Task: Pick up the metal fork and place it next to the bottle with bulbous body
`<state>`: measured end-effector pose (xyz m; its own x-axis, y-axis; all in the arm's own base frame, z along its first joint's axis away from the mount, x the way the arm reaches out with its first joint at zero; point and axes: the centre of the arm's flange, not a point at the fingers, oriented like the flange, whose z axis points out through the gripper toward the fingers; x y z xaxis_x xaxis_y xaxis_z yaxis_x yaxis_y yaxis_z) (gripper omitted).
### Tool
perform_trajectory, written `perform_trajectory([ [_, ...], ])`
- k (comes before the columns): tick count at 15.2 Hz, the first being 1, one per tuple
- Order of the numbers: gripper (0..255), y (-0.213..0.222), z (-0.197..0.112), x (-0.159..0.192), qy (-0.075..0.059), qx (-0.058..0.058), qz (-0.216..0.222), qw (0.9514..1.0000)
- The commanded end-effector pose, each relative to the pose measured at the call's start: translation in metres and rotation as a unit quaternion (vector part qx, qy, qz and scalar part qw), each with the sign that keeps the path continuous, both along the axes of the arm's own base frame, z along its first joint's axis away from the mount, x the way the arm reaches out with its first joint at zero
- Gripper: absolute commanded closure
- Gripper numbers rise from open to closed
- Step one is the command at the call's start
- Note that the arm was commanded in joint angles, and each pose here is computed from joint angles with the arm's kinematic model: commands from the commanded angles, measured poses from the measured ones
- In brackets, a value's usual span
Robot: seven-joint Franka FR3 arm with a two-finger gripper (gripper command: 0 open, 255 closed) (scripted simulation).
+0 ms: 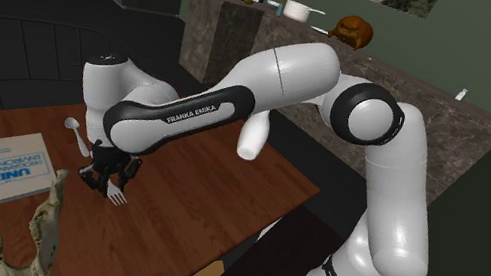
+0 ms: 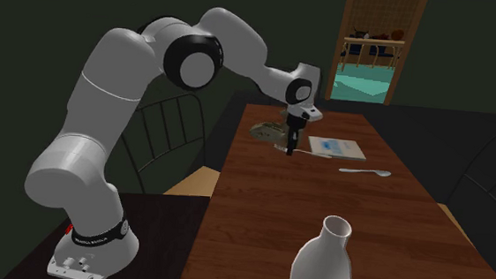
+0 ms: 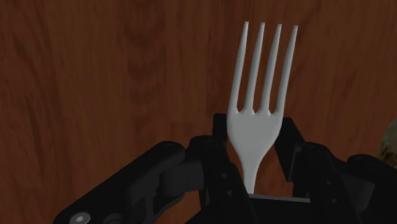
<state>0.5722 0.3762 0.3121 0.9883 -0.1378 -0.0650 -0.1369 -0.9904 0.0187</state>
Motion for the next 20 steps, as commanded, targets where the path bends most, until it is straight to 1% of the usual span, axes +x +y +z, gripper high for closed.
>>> perform_trajectory([
  [1,255,-0.001,0.01,-0.001,0.0,0.0,0.0,1.0],
  [20,255,-0.001,0.11,-0.001,0.0,0.0,0.0,1.0],
])
